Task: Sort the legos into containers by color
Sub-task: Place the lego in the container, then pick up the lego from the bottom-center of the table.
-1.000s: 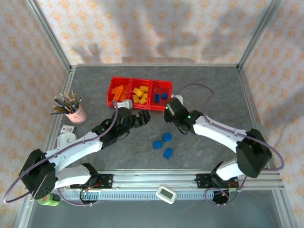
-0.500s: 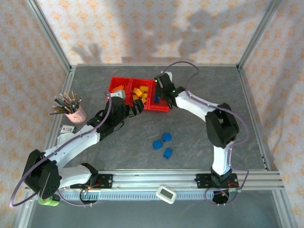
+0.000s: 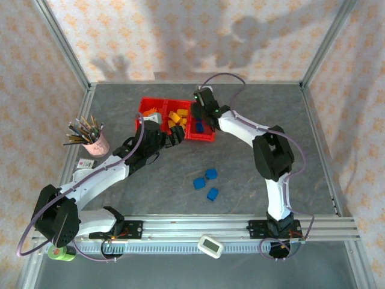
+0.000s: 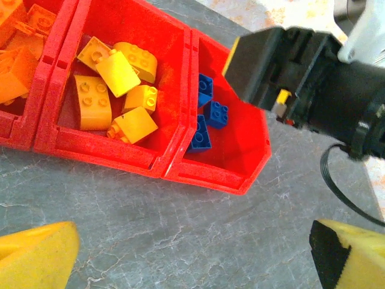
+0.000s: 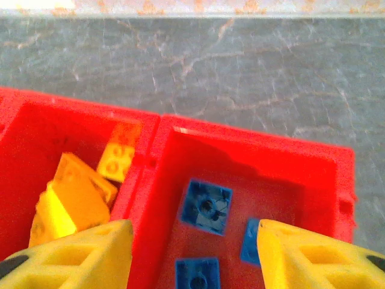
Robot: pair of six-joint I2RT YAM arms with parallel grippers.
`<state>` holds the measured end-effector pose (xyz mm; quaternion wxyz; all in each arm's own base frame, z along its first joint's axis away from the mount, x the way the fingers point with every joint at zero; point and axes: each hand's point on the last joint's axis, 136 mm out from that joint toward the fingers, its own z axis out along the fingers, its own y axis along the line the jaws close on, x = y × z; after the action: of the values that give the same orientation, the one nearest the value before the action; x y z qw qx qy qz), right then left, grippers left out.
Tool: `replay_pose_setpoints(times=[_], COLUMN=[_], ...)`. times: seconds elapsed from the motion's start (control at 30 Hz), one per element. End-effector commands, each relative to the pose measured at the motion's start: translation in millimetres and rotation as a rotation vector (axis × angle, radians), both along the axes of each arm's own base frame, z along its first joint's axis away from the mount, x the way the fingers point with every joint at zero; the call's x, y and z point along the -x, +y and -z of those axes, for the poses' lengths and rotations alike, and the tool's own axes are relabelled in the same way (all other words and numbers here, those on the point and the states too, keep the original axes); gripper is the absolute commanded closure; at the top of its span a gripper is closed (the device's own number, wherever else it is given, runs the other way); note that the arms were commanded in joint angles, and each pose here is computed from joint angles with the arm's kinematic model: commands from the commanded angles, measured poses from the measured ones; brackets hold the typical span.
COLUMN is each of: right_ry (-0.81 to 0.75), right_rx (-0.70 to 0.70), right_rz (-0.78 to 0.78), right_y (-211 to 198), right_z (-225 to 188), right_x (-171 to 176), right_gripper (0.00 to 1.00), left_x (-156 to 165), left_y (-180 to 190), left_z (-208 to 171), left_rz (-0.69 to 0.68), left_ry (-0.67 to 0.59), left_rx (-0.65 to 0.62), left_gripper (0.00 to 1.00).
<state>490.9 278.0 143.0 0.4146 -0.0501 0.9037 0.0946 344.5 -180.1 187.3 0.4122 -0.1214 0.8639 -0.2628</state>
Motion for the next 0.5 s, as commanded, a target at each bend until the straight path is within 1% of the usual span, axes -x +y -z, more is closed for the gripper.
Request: replay_pose_setpoints(times=[0.0, 0.13, 0.23, 0.33, 0.47], right_ry=[-0.069, -0.06, -0.034, 0.011, 0.073], right_rx=[-0.052, -0.074, -0.083, -0.071, -0.046], right_rz=[-0.029, -0.023, -0.018, -0.006, 0.025], right_y=[-7.6, -21.3, -33.1, -43.8, -56.3], right_z=[-43.4, -45.9, -39.2, -25.7, -2.1], right_x=[21.4, 53.9, 80.5, 103.5, 133.5], right_gripper=[0.42, 0.39, 0.36, 0.31, 0.28], left_x=[0.1, 9.3, 16.8, 23.9, 35.7], left_y=[-0.3, -1.4, -2.5, -2.8, -10.3], left_z=[-21.0, -16.8, -11.6, -1.9, 10.9], left_rz=[0.02, 0.046, 0.06, 0.057, 0.059], left_ry=[-0.057, -0.06, -0.049, -0.03, -0.017], left_rx=[0.033, 0.051, 0.063, 0.054, 0.048], left_gripper=[0.01, 0.01, 0.01, 0.01, 0.01])
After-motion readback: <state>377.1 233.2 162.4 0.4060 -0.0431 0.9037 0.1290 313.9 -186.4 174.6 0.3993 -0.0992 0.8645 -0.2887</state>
